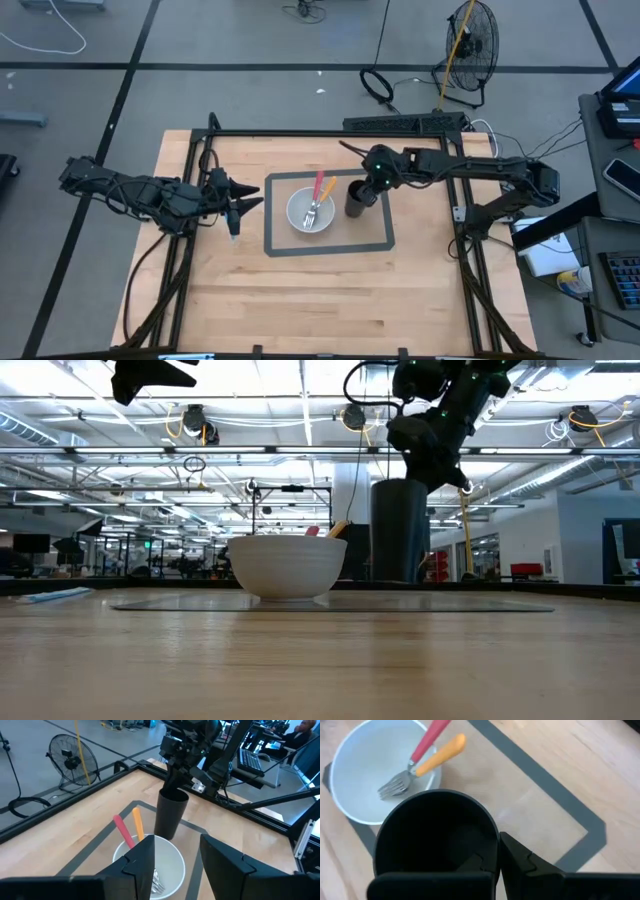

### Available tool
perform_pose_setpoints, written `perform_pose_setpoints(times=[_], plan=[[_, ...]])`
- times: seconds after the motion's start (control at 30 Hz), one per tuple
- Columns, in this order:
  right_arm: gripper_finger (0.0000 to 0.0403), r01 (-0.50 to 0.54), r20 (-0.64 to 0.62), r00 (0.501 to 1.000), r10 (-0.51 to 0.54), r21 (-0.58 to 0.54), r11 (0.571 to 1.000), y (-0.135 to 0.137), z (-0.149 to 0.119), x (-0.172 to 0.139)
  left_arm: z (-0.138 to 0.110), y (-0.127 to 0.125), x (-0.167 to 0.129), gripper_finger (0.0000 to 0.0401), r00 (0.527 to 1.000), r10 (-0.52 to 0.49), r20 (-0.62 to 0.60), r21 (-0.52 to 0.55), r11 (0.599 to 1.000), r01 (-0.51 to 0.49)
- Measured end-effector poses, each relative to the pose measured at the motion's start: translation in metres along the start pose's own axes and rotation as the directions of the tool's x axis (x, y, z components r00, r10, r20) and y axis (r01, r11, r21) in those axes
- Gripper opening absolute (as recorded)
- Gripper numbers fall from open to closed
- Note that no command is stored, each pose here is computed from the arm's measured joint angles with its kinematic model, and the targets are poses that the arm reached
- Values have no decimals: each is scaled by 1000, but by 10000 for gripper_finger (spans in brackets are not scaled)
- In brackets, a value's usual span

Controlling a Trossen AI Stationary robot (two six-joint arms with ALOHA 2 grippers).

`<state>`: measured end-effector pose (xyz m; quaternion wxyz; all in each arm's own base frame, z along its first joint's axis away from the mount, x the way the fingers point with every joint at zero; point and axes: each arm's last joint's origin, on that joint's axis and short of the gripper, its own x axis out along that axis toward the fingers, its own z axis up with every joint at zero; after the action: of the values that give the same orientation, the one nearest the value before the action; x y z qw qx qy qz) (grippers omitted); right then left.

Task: Pick & Place Utensil
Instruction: Put the black cup at the right side of the bowl on the table mat

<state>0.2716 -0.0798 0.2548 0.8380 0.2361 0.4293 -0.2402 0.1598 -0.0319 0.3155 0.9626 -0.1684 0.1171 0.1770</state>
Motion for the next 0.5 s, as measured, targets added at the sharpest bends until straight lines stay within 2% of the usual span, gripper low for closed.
perform_pose_setpoints(times=[0.5], plan=[[0, 3, -13, 1000, -3, -3, 1000, 2, -1, 4, 0, 1, 0, 163, 1000, 19, 10, 9, 1000, -19]])
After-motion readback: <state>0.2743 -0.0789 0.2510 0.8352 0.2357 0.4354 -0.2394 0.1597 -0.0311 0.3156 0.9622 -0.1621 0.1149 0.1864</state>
